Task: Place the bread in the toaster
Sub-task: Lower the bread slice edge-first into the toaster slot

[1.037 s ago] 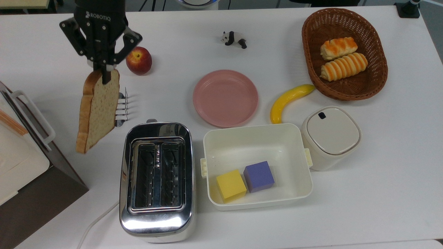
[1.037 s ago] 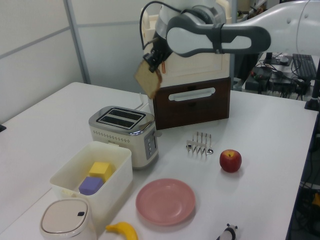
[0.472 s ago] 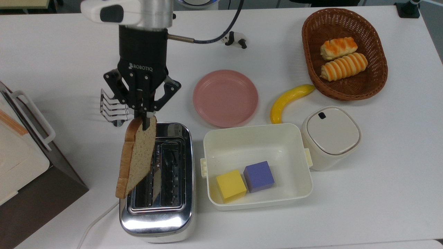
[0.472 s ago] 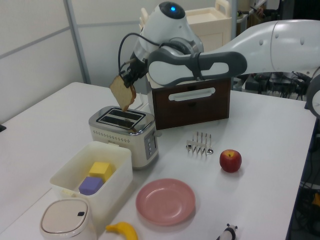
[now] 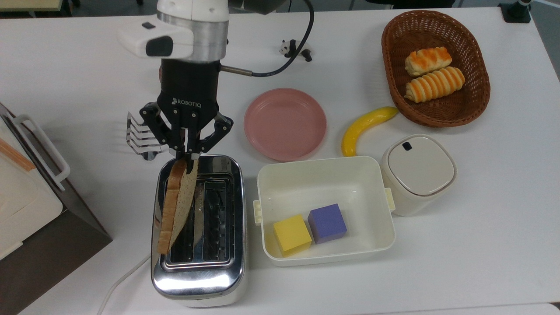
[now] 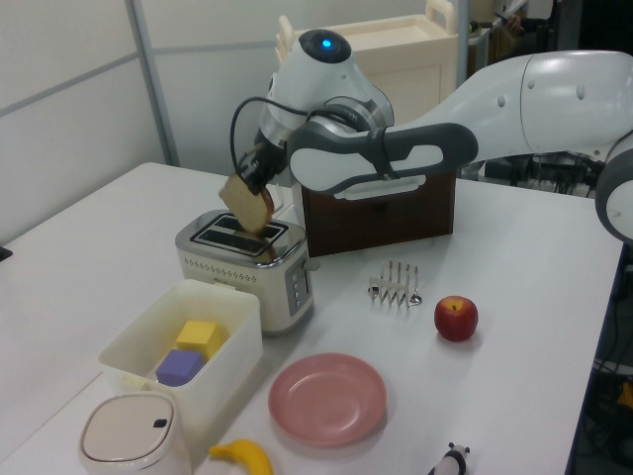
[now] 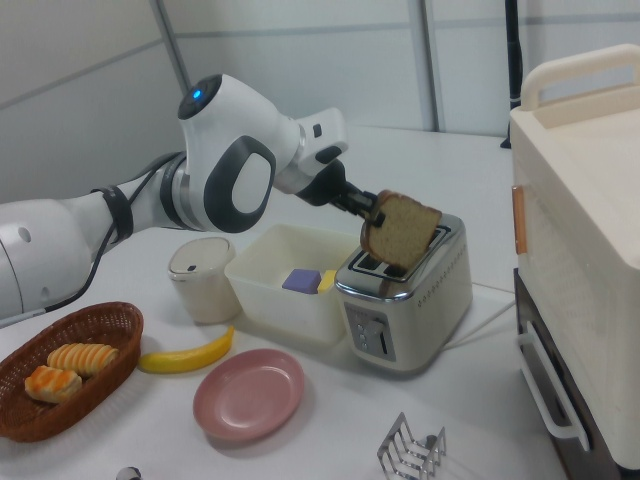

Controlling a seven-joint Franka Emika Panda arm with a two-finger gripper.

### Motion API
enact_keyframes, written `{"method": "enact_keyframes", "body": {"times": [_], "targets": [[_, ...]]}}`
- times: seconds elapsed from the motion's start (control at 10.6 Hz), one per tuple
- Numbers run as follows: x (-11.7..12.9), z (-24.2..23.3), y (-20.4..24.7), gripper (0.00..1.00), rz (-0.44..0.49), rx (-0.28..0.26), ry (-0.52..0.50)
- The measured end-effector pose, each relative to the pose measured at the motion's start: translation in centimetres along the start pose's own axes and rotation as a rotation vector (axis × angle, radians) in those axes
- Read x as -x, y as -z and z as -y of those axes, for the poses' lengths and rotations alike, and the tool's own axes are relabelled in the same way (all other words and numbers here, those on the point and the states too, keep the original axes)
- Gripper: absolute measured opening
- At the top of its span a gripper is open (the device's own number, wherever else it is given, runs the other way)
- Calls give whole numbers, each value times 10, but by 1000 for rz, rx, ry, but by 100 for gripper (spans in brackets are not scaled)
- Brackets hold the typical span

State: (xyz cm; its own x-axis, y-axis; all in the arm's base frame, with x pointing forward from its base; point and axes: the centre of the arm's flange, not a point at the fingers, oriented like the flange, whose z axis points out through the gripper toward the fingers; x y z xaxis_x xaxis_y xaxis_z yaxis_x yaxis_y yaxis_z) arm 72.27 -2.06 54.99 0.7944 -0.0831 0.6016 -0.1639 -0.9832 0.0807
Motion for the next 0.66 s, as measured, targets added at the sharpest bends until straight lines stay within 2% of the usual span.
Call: {"method": "enact_keyframes", "body": {"times": [0.19, 0.38, 0.47, 0.66], "targets": [[10, -1, -9, 10, 86, 15, 54], [12, 3, -8, 10, 110, 15, 73], [13, 7, -8, 15, 117, 12, 77], [21, 9, -15, 43, 157, -3, 62]]}}
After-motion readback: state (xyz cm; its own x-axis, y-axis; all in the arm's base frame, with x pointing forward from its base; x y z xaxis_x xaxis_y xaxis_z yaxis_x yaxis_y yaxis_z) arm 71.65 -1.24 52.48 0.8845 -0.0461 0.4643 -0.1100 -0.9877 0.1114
